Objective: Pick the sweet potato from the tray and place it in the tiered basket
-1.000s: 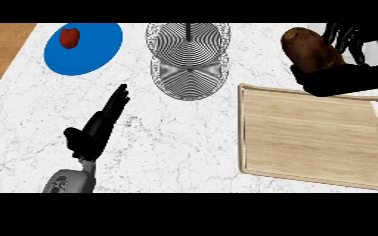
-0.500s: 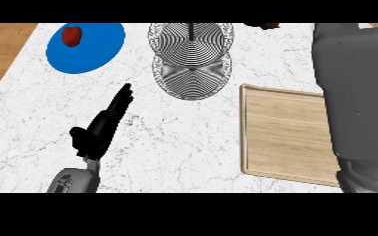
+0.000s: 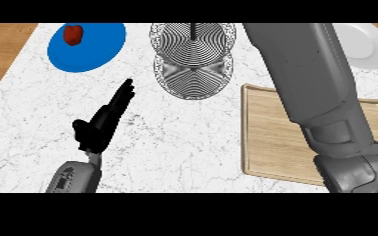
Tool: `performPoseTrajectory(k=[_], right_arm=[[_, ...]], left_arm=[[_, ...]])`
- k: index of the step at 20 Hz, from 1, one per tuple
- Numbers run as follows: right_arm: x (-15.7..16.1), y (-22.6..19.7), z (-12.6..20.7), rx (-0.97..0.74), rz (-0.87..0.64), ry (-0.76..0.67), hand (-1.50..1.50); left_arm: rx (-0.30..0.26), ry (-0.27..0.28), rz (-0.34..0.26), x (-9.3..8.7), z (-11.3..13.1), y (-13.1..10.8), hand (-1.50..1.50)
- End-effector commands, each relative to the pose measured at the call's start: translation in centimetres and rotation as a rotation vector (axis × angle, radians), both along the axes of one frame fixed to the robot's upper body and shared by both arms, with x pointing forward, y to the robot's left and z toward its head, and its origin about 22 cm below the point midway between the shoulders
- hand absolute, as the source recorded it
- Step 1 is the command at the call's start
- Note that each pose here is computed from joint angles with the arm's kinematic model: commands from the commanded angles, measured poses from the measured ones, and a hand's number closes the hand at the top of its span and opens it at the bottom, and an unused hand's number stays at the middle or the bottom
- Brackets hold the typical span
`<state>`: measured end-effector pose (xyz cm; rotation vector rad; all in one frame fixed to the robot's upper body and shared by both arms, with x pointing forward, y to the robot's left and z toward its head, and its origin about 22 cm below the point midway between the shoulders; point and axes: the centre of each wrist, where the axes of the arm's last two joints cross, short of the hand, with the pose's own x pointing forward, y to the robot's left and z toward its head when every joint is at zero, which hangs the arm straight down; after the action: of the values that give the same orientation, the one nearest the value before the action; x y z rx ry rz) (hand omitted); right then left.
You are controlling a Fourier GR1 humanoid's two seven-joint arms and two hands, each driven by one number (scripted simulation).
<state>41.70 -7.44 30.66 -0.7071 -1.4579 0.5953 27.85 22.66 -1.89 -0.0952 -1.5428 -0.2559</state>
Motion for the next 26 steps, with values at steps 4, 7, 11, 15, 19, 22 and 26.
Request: performPoseTrajectory(k=[4, 7, 11, 15, 19, 22, 26], right_arm=[[2.6, 3.1, -4.1, 0.002, 0.033, 0.03, 1.5], [2.4, 4.9, -4.0, 0.049, 0.046, 0.032, 1.5], [3.0, 5.2, -3.7, 0.127, 0.063, 0.061, 1.5], [3.3, 5.5, -4.5, 0.217, 0.044, 0.163, 1.5], [4.0, 4.2, -4.9, 0.431, -0.04, 0.345, -1.5], [3.7, 5.1, -3.3, 0.508, -0.022, 0.35, -1.5], [3.6, 5.1, -2.9, 0.563, -0.052, 0.246, -1.5]], left_arm=[[0.0, 0.002, -0.017, 0.0, -0.4, 1.2, 0.0], [-0.002, -0.001, -0.008, 0.0, -0.2, 1.3, 0.0], [0.012, 0.004, -0.026, 1.3, 0.9, -1.0, 0.0], [-0.005, 0.01, -0.024, 0.0, -0.5, -0.6, 0.0], [0.0, 0.014, -0.011, -0.4, -0.2, -0.5, 0.0], [0.005, 0.0, -0.014, -0.3, -0.4, 1.3, 0.0], [-0.001, 0.007, 0.0, -0.2, 0.2, 0.2, 0.0]])
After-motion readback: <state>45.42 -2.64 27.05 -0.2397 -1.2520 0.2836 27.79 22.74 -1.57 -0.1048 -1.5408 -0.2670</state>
